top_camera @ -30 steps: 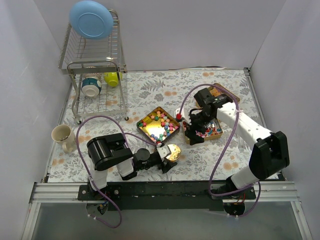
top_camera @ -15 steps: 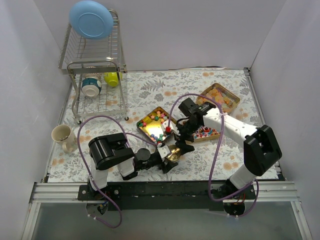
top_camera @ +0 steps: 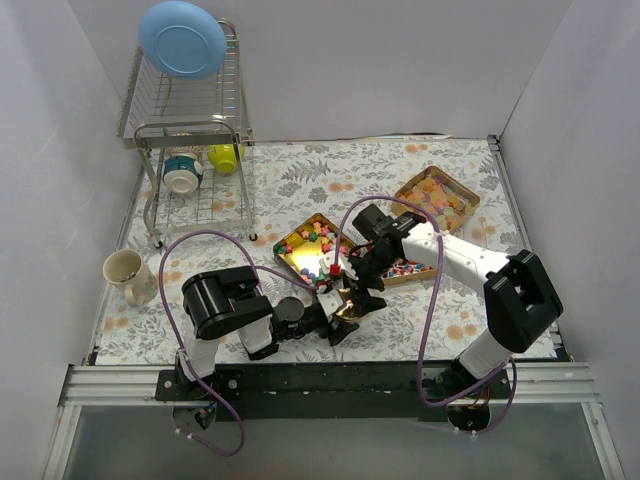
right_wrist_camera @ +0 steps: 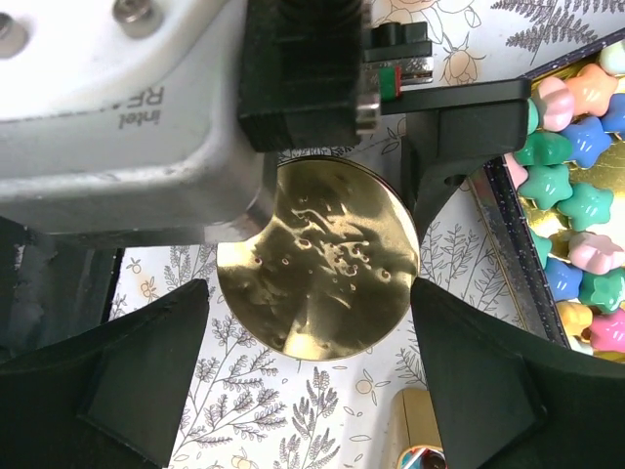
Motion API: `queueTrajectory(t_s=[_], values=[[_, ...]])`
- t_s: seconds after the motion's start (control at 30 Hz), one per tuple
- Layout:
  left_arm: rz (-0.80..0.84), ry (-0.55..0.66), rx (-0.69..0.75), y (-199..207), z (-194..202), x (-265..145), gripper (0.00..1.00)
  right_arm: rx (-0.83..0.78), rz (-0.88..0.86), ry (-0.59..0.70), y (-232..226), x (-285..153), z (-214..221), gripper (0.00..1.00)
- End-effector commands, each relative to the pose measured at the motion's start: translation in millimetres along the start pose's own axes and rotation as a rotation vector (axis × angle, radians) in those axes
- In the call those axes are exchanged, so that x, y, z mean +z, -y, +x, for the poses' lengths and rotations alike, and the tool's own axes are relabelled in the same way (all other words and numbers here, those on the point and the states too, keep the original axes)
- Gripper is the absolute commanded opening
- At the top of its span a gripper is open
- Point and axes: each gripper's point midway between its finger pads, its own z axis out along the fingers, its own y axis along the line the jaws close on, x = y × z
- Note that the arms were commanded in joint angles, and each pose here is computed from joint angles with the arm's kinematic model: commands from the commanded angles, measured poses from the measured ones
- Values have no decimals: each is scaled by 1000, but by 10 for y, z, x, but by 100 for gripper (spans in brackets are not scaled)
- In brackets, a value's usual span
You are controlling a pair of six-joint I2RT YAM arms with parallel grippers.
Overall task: Pack the candies
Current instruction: Screw the bottle lid onto the packing bottle.
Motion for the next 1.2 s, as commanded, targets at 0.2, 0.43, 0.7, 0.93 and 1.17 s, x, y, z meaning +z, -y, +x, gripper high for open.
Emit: queueTrajectory(t_s=[0.2, 0.43, 0.7, 0.93, 1.17], values=[[-115, -145, 20, -201, 438, -122, 0, 80, -27, -89, -399, -24, 313, 90], [-119, -149, 20, -209, 452, -117, 0, 132, -18, -127, -567, -99, 410, 90], [-103, -153, 30, -186, 464, -118, 0, 215, -39, -80, -696, -345, 318, 86], [-66, -186, 48, -133, 555, -127, 0, 240, 114, 25, -67, -600, 103, 87], [-79, -196, 47, -156, 565, -127, 0, 109, -4, 58, 163, -265, -167, 88]])
